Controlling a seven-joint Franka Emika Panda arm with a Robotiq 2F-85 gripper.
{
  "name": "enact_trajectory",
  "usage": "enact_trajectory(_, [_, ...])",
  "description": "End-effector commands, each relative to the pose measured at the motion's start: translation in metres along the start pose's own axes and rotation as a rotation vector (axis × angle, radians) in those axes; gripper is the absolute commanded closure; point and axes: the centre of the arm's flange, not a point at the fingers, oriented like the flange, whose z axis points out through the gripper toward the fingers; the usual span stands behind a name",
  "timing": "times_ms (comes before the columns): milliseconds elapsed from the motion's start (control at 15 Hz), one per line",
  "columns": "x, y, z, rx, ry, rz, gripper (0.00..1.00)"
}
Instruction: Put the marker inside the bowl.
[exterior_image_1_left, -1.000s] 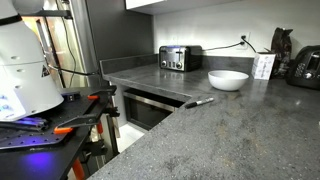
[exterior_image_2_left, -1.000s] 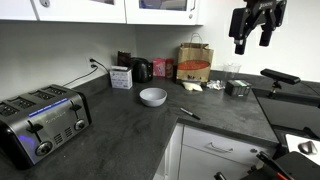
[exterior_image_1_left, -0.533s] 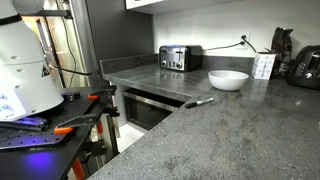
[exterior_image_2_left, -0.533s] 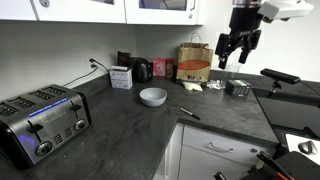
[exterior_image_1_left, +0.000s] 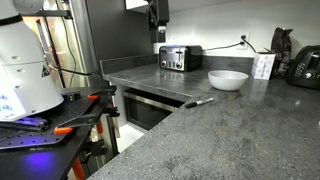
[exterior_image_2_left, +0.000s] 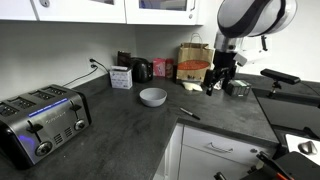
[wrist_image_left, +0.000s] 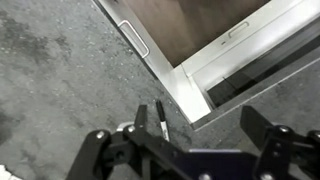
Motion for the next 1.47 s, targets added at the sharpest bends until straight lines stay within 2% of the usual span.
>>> enact_trajectory(0, [0.025, 0.008, 0.039, 0.007, -0.014, -0.031, 0.00])
enact_trajectory(600, [0.080, 0.016, 0.138, -0.023, -0.074, -0.058, 0.00])
enact_trajectory(1000, [0.117, 0.037, 0.170, -0.019, -0.069, -0.055, 0.00])
enact_trajectory(1333, [0.128, 0.037, 0.188, -0.009, -0.092, -0.112, 0.09])
enact_trajectory(1400, [0.129, 0.036, 0.191, -0.004, -0.093, -0.118, 0.15])
